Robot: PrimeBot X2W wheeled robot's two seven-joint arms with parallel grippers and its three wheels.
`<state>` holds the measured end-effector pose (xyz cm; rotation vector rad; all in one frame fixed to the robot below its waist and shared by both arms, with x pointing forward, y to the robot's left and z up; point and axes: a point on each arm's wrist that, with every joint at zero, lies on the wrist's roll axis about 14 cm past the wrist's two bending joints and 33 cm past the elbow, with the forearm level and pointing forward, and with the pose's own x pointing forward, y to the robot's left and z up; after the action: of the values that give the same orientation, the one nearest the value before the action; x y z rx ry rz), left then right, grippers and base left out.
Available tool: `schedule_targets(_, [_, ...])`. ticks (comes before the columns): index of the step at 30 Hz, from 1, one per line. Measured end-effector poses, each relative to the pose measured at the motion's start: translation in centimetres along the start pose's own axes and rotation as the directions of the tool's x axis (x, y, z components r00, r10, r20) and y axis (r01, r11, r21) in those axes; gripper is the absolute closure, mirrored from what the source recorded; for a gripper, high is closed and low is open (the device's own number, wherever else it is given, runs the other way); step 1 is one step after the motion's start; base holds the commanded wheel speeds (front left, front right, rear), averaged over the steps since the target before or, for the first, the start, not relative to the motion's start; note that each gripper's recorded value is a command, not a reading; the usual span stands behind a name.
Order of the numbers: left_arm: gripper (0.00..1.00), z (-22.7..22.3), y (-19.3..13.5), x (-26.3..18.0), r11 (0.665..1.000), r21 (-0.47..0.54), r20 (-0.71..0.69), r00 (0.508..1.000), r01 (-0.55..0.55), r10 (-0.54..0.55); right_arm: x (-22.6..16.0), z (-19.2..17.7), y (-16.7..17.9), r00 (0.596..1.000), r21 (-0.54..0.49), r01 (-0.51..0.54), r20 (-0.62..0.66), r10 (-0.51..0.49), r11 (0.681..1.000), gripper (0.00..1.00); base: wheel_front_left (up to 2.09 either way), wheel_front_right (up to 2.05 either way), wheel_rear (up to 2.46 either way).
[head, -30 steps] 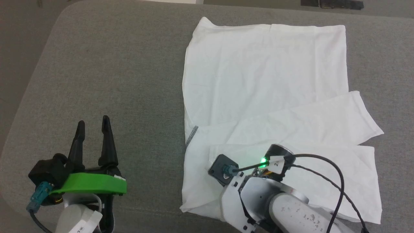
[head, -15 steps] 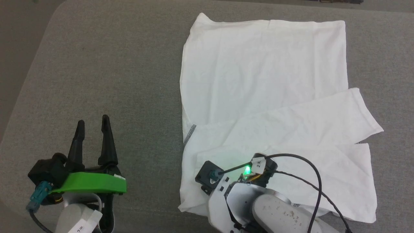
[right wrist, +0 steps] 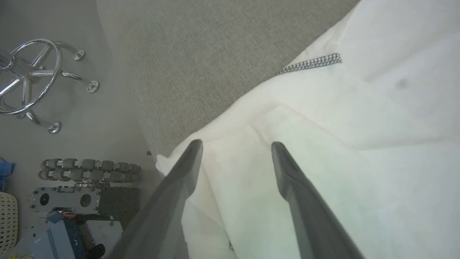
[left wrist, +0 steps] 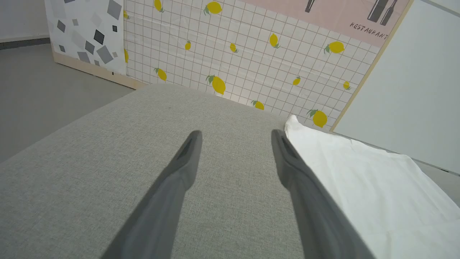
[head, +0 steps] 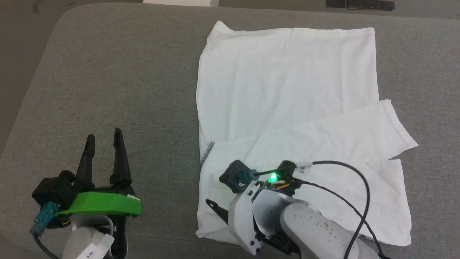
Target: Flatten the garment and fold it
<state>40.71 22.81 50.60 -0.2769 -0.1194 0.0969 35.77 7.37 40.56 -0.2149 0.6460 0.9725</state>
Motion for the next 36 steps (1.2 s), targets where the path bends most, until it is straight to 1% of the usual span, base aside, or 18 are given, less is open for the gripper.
schedule_targets(2, [0.00,0.1,-0.2,0.1,1.000,-0.001,0.004,1.000,0.005,-0.005,-0.9,2.7,-0.4,0.992,0.037,0.009,0.126,-0.014,0.999,0.00,0.00,0.00,0.00])
schedule_targets(4, [0.00,0.1,-0.5,0.1,1.000,0.001,0.003,1.000,0.018,-0.018,-2.6,5.8,-1.6,0.959,0.078,0.040,0.276,-0.060,0.996,0.00,0.00,0.00,0.00])
schedule_targets(5, [0.00,0.1,-0.7,0.2,1.000,0.002,0.002,1.000,0.024,-0.024,-3.5,6.9,-2.4,0.940,0.095,0.061,0.330,-0.089,0.994,0.00,0.00,0.00,0.00])
schedule_targets(7, [0.00,0.0,-1.1,0.4,0.999,0.003,0.001,0.999,0.039,-0.039,-6.2,8.9,-5.0,0.873,0.146,0.136,0.450,-0.188,0.980,0.00,0.00,0.00,0.00])
schedule_targets(9, [0.00,-0.2,-1.7,0.6,0.998,0.011,-0.006,0.998,0.063,-0.063,-8.9,9.8,-7.4,0.804,0.183,0.219,0.522,-0.283,0.959,0.00,0.00,0.00,0.00])
schedule_targets(11, [0.00,-0.6,-2.4,0.8,0.995,0.025,-0.023,0.995,0.096,-0.096,-12.0,10.0,-9.8,0.718,0.231,0.309,0.580,-0.385,0.923,0.00,0.00,0.00,0.00])
schedule_targets(12, [0.00,-0.9,-2.7,1.0,0.993,0.031,-0.032,0.993,0.112,-0.111,-13.2,9.9,-10.7,0.685,0.253,0.341,0.593,-0.423,0.906,0.00,0.00,0.00,0.00])
schedule_targets(14, [0.00,-1.4,-3.5,1.4,0.987,0.050,-0.055,0.987,0.156,-0.153,-15.7,8.9,-12.6,0.618,0.301,0.415,0.599,-0.509,0.858,0.00,0.00,0.00,0.00])
schedule_targets(15, [0.00,-1.6,-3.8,1.7,0.982,0.062,-0.068,0.983,0.177,-0.172,-16.5,8.3,-13.3,0.597,0.318,0.442,0.594,-0.540,0.839,0.00,0.00,0.00,0.00])
schedule_targets(17, [0.00,-1.8,-4.8,3.1,0.967,0.096,-0.095,0.969,0.235,-0.226,-18.3,7.0,-15.0,0.543,0.361,0.498,0.580,-0.608,0.789,0.00,0.00,0.00,0.00])
schedule_targets(19, [0.00,-1.8,-5.8,4.7,0.947,0.134,-0.119,0.954,0.291,-0.277,-19.3,5.7,-16.3,0.512,0.388,0.537,0.557,-0.654,0.749,0.00,0.00,0.00,0.00])
schedule_targets(21, [0.00,-1.6,-6.8,6.6,0.922,0.177,-0.145,0.936,0.344,-0.322,-19.9,4.6,-17.4,0.490,0.408,0.564,0.534,-0.689,0.718,0.00,0.00,0.00,0.00])
schedule_targets(23, [0.00,-1.7,-7.6,8.4,0.896,0.215,-0.174,0.918,0.388,-0.356,-20.2,3.8,-18.2,0.475,0.423,0.581,0.518,-0.712,0.695,0.00,0.00,0.00,0.00])
schedule_targets(26, [0.00,-2.0,-8.6,11.1,0.860,0.251,-0.234,0.890,0.445,-0.392,-20.2,2.5,-19.2,0.467,0.438,0.601,0.487,-0.738,0.669,0.00,0.00,0.00,0.00])
schedule_targets(30, [0.00,-2.6,-9.6,14.9,0.835,0.252,-0.317,0.857,0.490,-0.407,-19.8,1.5,-20.3,0.465,0.445,0.615,0.461,-0.755,0.651,0.00,0.00,0.00,0.00])
schedule_targets(36, [0.00,-4.1,-10.7,19.9,0.820,0.232,-0.434,0.810,0.524,-0.395,-19.2,-0.1,-21.8,0.461,0.467,0.622,0.430,-0.776,0.629,0.00,0.00,0.00,0.00])
